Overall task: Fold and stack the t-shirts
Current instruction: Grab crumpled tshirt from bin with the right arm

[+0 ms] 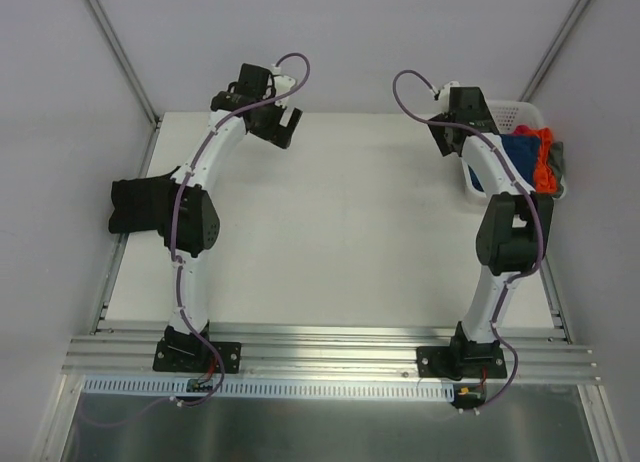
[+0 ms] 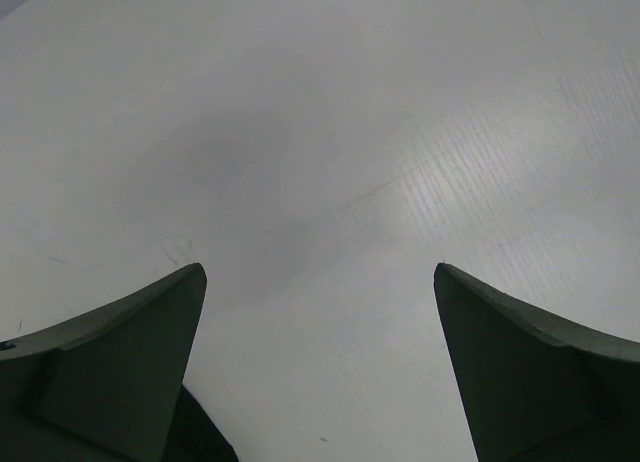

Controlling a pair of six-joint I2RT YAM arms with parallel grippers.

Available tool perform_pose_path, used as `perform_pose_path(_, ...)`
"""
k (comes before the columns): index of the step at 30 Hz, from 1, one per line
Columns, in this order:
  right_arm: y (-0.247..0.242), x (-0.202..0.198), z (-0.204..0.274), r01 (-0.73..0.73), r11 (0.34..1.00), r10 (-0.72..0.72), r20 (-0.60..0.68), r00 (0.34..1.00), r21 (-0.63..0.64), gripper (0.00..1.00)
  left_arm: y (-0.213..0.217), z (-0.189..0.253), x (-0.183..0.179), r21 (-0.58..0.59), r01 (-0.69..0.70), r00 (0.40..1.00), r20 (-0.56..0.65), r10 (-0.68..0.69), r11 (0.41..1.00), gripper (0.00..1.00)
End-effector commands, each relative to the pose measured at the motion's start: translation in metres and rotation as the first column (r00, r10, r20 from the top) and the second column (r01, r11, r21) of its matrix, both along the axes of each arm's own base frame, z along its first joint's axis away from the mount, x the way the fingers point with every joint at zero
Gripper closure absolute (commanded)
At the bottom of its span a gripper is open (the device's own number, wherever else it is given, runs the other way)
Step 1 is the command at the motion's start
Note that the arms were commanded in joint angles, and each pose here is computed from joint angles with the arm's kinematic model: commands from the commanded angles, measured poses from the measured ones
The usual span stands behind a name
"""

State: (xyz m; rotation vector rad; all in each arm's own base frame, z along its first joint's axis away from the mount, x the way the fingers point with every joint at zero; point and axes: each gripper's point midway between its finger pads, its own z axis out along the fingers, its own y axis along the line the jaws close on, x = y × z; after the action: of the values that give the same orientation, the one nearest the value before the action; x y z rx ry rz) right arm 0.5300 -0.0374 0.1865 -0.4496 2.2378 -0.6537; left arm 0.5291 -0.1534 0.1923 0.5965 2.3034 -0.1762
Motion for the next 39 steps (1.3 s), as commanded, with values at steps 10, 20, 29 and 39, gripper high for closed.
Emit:
perform_pose_path(10,-0.077,0.044,0.046,0.194,0.981,-0.194,0.207,0.959,0.016,0.01,-0.017,-0.018,-0.008,0.172,0.087,0.996,0.009,-0.09,0.981,0.02)
perform_pose_path(20,-0.149,0.024,-0.03,0.381,0.908,-0.397,0.069,0.915,0.172,0.09,-0.032,-0.023,-0.01,0.184,0.086,0.996,0.004,-0.089,0.979,0.09)
perform_pose_path(29,-0.143,0.023,-0.055,0.371,0.872,-0.39,-0.003,0.921,0.319,0.25,-0.045,-0.024,-0.01,0.177,0.095,0.995,0.008,-0.098,0.98,0.06)
perform_pose_path(39,-0.114,0.026,-0.036,0.288,0.893,-0.309,0.008,0.951,0.345,0.96,-0.054,-0.033,-0.014,0.17,0.103,0.995,-0.013,-0.102,0.98,0.06)
